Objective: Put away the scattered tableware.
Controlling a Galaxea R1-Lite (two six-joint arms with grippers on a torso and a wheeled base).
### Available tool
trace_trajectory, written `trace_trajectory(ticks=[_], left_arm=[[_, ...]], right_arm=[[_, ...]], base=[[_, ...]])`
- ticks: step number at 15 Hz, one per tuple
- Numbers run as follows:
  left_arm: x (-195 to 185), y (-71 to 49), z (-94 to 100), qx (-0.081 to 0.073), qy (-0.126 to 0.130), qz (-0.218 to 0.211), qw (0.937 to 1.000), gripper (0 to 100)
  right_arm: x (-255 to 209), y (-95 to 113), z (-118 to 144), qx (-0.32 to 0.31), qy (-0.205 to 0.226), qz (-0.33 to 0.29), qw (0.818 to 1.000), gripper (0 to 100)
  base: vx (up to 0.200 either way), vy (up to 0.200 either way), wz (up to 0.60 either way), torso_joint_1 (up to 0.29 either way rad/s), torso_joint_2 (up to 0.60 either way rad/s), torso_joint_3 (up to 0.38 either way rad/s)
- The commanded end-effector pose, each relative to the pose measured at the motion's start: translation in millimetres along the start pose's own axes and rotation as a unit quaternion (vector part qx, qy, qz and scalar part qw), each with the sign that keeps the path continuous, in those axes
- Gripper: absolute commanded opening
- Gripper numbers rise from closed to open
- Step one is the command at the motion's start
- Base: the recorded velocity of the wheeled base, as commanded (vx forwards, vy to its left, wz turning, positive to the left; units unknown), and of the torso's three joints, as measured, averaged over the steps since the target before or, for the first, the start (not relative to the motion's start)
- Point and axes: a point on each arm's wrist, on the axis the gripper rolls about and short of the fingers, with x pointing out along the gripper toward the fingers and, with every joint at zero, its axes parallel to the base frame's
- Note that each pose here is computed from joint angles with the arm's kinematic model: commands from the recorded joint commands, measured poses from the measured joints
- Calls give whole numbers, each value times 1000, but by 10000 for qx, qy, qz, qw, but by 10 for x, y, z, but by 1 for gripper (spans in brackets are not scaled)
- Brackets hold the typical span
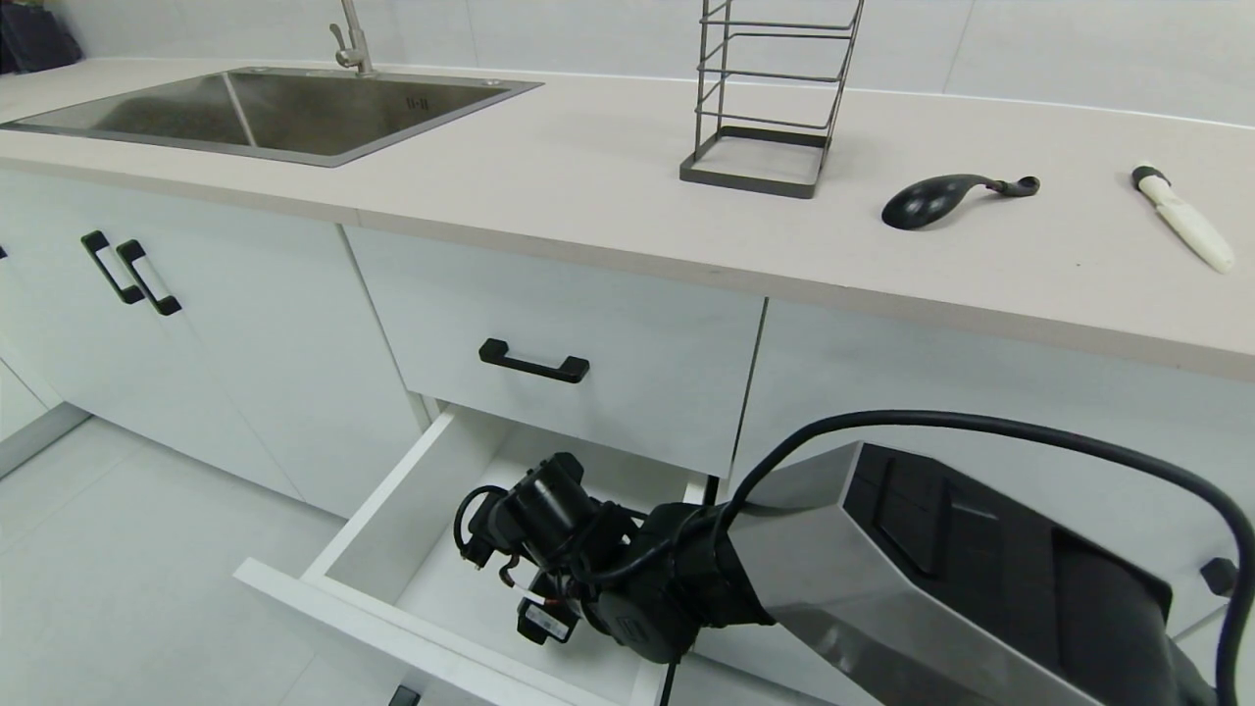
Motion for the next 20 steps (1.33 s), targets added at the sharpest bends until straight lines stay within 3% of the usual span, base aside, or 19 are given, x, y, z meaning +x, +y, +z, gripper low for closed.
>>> trace_trajectory(ticks=[1, 5, 10, 15, 20], left_arm=[[1, 0, 0, -2, 6, -1, 10000, 100], [1, 0, 0, -2, 6, -1, 10000, 100], [1, 0, 0, -2, 6, -1, 10000, 100], [1, 0, 0, -2, 6, -1, 10000, 100], [1, 0, 0, -2, 6, -1, 10000, 100]], right_arm=[[-107, -2, 97, 7, -170, 18, 9999, 100], [-365, -33, 276, 43, -496, -7, 9988, 100], [-1001, -66, 592, 108, -1198, 2, 9927, 100], [-1484, -199, 633, 218, -1842, 285, 9822, 100], [-1611, -200, 397, 1116, -3348, 1052, 9297, 100]], base=[[0, 0, 0, 0, 0, 0], [0, 0, 0, 0, 0, 0], [0, 0, 0, 0, 0, 0], [0, 0, 0, 0, 0, 0], [0, 0, 0, 0, 0, 0]])
